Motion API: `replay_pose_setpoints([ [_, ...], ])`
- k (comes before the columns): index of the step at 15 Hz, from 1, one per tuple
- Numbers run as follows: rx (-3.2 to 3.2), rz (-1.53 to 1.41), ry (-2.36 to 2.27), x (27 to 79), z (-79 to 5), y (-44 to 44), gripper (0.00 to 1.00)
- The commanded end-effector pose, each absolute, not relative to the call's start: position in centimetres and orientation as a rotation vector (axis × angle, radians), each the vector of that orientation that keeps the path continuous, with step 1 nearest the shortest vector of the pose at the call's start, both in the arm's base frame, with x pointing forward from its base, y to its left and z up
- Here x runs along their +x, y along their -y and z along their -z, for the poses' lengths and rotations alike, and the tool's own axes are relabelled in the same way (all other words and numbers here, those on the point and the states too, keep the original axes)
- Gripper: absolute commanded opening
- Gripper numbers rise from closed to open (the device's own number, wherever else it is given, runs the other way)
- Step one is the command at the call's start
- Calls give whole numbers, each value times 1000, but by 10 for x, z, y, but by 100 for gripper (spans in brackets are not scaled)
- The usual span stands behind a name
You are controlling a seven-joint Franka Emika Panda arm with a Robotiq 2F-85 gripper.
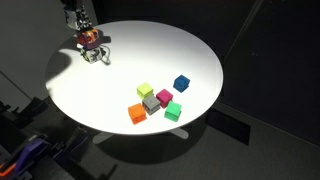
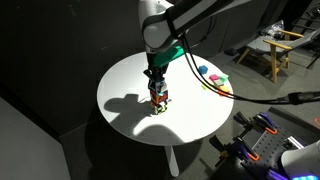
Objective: Put the light blue plushy cube on the orange plushy cube
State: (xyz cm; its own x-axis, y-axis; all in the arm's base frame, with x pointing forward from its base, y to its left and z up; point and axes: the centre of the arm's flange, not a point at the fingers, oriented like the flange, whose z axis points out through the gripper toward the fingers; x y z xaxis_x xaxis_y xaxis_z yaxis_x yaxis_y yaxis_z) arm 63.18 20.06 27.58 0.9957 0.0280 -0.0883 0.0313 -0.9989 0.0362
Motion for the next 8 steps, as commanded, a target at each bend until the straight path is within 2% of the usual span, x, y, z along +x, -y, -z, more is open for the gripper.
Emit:
replay_pose_setpoints([
  [1, 3110, 127, -31, 644, -277, -201, 9],
  [8, 3113, 129, -38, 651, -273, -201, 9],
])
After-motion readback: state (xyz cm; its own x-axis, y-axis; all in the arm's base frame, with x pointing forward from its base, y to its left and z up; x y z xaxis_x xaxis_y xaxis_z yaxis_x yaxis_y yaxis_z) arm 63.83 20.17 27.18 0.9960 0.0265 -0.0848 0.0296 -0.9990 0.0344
